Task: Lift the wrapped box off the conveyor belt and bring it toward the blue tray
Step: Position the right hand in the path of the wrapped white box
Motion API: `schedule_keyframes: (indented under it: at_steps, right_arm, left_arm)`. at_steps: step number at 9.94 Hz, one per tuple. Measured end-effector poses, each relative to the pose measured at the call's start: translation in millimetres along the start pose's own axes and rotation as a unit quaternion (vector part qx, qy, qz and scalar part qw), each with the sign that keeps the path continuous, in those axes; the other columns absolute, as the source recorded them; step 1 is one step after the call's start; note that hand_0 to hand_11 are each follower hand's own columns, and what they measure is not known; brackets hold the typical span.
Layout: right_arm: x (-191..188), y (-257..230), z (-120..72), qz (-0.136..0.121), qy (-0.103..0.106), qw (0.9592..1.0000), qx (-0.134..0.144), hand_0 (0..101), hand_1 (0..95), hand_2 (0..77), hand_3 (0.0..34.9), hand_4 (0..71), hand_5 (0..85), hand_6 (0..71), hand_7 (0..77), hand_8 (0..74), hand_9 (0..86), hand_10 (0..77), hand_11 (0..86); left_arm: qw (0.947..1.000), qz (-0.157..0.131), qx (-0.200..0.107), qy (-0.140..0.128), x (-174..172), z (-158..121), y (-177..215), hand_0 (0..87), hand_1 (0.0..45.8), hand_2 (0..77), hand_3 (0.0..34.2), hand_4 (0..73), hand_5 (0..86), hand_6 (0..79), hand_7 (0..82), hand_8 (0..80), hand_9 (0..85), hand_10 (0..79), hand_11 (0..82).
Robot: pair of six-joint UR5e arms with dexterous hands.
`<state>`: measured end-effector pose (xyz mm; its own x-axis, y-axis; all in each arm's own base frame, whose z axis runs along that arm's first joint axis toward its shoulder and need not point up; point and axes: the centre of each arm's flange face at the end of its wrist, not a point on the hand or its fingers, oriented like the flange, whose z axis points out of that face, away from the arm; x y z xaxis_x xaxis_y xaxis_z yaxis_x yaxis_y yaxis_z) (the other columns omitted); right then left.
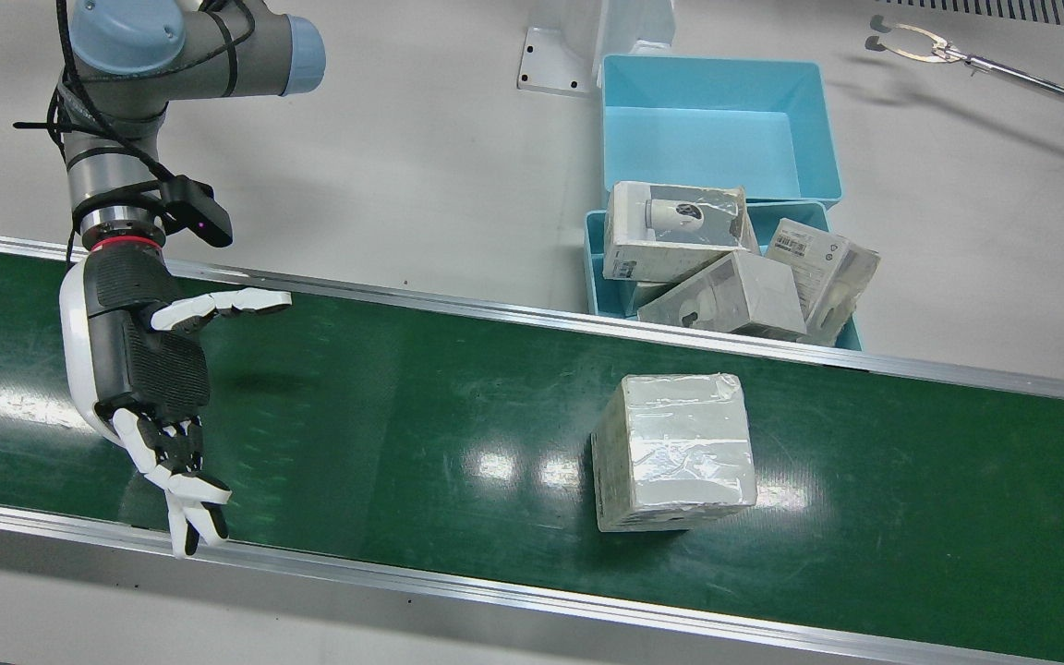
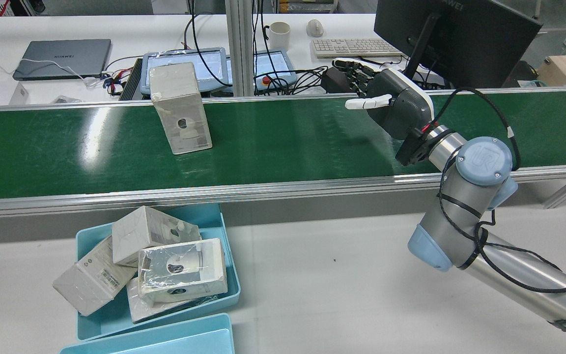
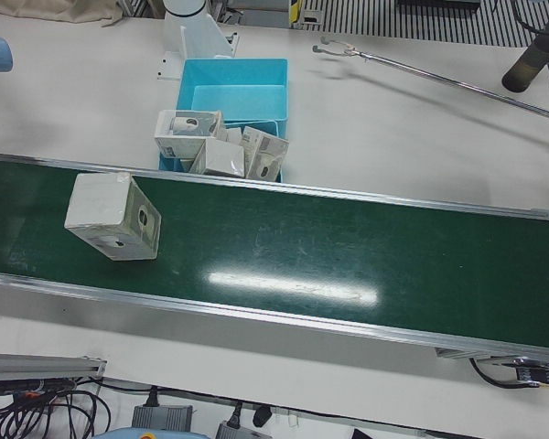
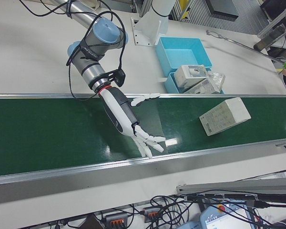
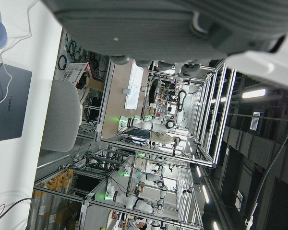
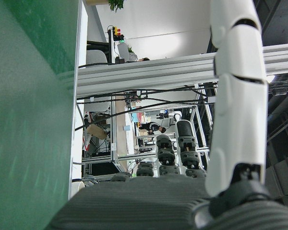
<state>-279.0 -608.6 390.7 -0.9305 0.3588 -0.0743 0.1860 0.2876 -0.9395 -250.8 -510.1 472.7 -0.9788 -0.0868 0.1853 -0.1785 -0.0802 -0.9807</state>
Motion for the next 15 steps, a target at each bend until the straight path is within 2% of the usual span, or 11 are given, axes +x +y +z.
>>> schedule_keyframes:
  at_steps: [15]
  right_arm:
    - [4.0, -6.7, -0.8, -0.005, 0.004, 0.9999, 0.008, 48, 17.5, 15.8, 0.0, 12.5, 21.8, 5.4, 4.9, 0.5, 3.3, 0.0, 0.5]
  left_arm:
    - [1.0000, 0.000, 0.000, 0.000, 0.0, 0.0, 0.0, 0.0, 0.0, 1.1, 0.0, 0.0, 1.1, 0.5, 0.5, 0.5, 0.5, 0.5, 0.5]
